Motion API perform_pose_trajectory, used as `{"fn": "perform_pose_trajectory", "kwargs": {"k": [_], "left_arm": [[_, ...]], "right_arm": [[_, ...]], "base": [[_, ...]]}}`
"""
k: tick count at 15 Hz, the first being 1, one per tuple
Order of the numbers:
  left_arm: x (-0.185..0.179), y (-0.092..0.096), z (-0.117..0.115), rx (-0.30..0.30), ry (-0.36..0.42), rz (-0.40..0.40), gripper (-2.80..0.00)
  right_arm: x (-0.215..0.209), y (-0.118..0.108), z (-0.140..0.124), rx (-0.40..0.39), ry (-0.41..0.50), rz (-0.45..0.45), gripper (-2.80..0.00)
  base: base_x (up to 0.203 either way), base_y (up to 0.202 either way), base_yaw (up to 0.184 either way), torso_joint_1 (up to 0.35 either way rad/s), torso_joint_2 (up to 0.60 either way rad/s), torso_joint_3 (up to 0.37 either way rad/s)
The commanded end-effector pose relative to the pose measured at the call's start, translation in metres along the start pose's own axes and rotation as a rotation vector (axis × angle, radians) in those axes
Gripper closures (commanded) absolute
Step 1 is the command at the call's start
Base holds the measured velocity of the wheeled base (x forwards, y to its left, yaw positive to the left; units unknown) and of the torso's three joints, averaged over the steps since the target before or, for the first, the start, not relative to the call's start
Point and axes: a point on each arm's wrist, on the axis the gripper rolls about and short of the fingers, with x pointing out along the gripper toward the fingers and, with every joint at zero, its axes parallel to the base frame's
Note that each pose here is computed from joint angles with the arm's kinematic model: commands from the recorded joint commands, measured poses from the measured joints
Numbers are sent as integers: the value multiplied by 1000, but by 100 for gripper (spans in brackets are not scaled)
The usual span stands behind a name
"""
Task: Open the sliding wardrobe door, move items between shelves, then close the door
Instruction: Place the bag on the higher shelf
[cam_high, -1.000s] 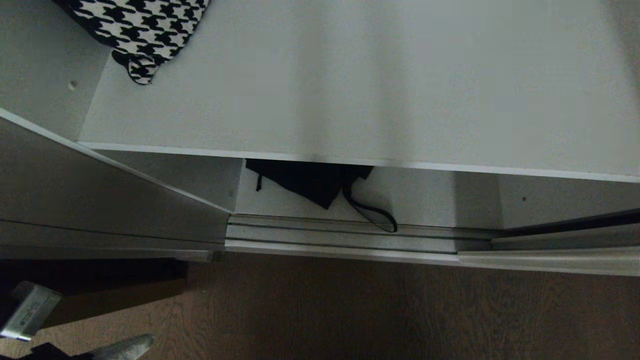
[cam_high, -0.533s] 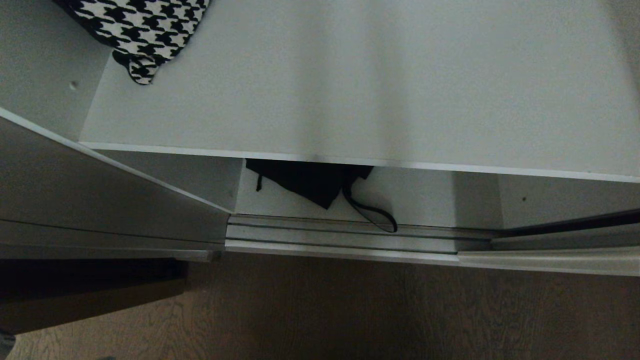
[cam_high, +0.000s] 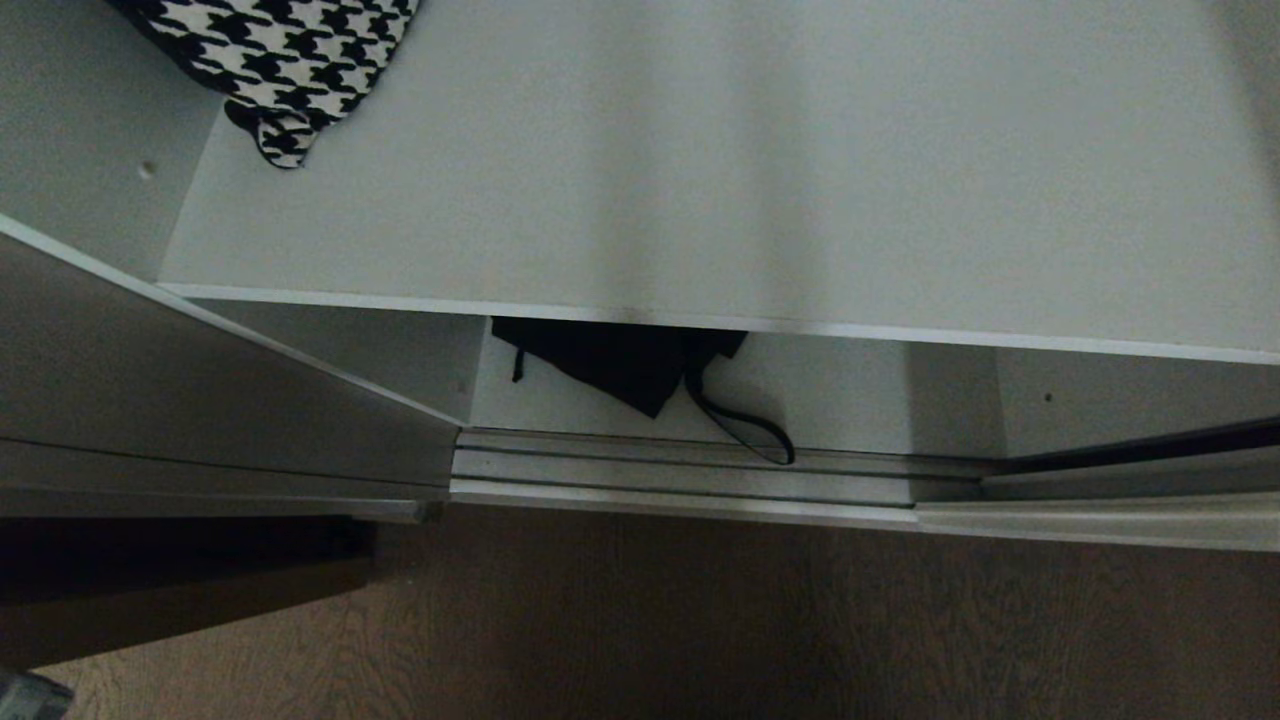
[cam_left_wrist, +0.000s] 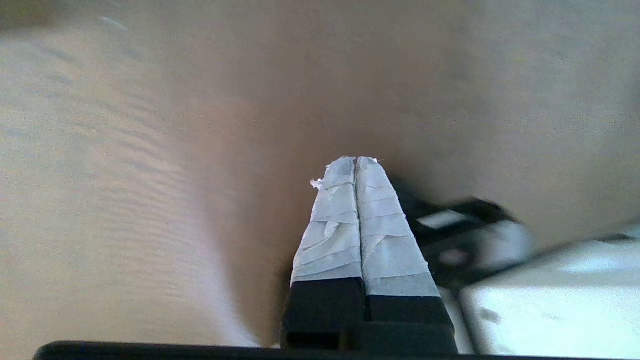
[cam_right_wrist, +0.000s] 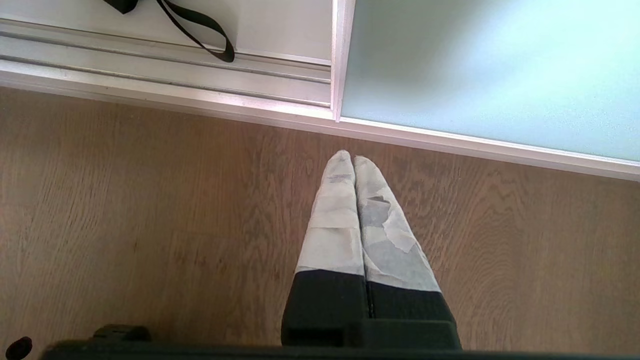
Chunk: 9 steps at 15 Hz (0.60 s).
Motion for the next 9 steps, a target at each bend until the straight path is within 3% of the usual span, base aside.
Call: {"fn": "perform_pose_trajectory", "kwargs": {"k": [1,5,9], "left_arm": [[17,6,8,-58,91,-45,0],[52,19,34,-79,136,-72,0],[77,1,49,-14,195,-207,0]], "right_arm": [[0,0,0,0,-2,1,0],[0,0,0,0,-2,1,0],[0,0,0,0,-2,1,0]], "base": [[0,0,0,0,0,0],[0,0,0,0,0,0],[0,0,0,0,0,0]]}}
